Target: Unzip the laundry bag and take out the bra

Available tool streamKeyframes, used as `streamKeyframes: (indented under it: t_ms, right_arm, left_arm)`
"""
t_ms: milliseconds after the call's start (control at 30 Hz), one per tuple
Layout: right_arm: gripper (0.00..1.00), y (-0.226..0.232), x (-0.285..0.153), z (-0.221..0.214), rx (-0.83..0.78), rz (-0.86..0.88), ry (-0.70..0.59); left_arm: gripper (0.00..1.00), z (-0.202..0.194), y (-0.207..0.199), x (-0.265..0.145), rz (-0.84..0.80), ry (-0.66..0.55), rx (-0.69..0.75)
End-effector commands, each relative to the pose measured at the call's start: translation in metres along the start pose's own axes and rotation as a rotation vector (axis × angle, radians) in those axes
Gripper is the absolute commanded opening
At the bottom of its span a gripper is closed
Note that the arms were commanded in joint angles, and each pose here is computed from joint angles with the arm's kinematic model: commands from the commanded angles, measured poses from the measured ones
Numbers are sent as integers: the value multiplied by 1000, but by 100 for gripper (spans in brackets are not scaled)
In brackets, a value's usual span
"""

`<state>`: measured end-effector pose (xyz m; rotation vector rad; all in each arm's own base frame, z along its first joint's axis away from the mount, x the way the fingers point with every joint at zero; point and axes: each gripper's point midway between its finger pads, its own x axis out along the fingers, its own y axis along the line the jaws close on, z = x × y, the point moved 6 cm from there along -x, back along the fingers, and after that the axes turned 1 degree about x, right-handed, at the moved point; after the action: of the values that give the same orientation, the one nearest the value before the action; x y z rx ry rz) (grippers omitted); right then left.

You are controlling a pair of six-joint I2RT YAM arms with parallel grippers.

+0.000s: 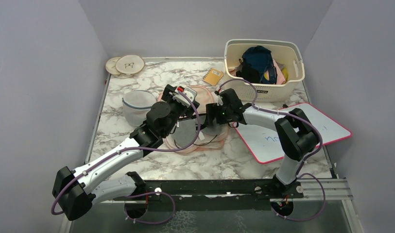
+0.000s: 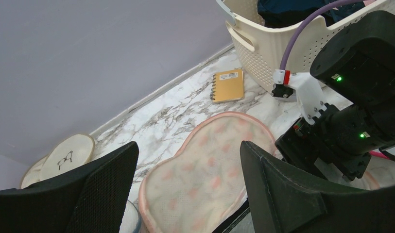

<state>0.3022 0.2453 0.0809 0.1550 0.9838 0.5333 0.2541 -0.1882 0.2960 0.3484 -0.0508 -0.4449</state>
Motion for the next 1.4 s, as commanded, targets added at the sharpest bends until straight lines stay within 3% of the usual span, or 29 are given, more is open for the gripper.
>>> streamKeyframes:
  t_ms: [0, 267, 533, 800, 867, 1133, 1367]
  right_arm:
    - [91, -20, -15, -1, 21, -107, 0]
    - [89, 2, -26, 10, -9, 61, -41]
    - [74, 1, -19, 12, 19, 74, -70]
    - [79, -5, -9, 10, 49, 43, -70]
    - [74, -3, -6, 9, 52, 64, -63]
    - [13, 7, -18, 16, 40, 126, -118]
    - [1, 16, -38, 23, 14, 168, -144]
  left_arm:
    - [70, 2, 4, 1, 34, -11, -11]
    - [70, 0, 5, 4, 34, 1, -11]
    - [70, -2, 4, 4, 30, 9, -10]
    - [70, -5, 3, 7, 31, 22, -3]
    - [70, -5, 2, 7, 30, 25, -2]
    - [70, -9, -3, 10, 11, 35, -8]
    - [70, -9, -1, 10, 19, 40, -4]
